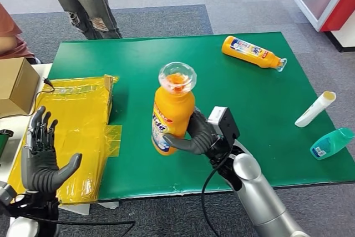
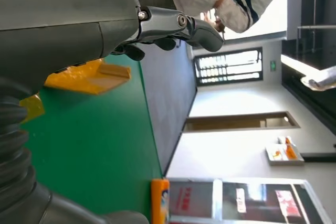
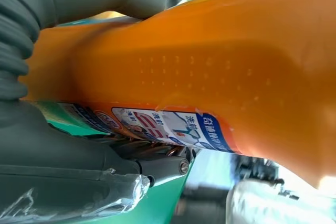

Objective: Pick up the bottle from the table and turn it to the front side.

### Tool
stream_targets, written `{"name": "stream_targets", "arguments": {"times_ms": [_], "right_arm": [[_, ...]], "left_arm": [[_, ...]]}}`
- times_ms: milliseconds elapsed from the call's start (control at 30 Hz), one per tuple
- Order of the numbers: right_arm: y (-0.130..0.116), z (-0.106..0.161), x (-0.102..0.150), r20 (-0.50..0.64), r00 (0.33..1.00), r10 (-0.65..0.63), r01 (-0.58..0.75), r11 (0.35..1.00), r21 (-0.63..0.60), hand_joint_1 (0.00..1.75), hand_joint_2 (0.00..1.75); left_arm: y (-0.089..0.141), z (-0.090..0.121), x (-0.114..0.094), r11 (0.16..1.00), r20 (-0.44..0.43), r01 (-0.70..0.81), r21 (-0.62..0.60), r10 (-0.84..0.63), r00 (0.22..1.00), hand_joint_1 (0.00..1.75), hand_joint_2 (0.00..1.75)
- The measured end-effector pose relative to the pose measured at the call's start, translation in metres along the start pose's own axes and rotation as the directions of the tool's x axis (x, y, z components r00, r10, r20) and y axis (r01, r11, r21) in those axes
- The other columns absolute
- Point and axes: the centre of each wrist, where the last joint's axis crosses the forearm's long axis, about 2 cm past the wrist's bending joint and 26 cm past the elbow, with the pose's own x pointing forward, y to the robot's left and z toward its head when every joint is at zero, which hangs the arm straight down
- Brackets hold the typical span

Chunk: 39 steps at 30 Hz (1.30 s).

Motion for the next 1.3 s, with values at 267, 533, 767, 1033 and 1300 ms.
{"name": "stream_targets", "arguments": {"times_ms": [267, 533, 767, 1033, 1300], "right_arm": [[0.01, -0.012, -0.013, -0.008, 0.996, -0.094, 0.093, 0.994, -0.062, 1.75, 1.75], [0.021, -0.03, -0.019, -0.008, 0.994, -0.109, 0.109, 0.992, -0.064, 1.75, 1.75], [0.028, -0.038, -0.024, -0.027, 0.995, -0.096, 0.094, 0.994, -0.058, 1.75, 1.75], [0.037, -0.043, -0.027, -0.047, 0.997, -0.065, 0.063, 0.997, -0.044, 1.75, 1.75], [0.04, -0.046, -0.028, -0.058, 0.998, -0.038, 0.036, 0.999, -0.039, 1.75, 1.75]], "left_arm": [[-0.031, -0.024, -0.001, 0.911, -0.01, -0.372, -0.176, 0.376, 0.926, 0.0, 1.75], [-0.06, -0.053, -0.006, 0.718, -0.139, -0.641, -0.271, 0.63, 0.764, 0.0, 1.75], [-0.084, -0.084, -0.003, 0.694, -0.2, -0.626, -0.355, 0.597, 0.777, 0.0, 1.75], [-0.089, -0.131, 0.003, 0.783, -0.192, -0.512, -0.352, 0.475, 0.859, 0.0, 1.75], [-0.09, -0.159, 0.007, 0.851, -0.169, -0.41, -0.328, 0.374, 0.912, 0.0, 1.75]]}}
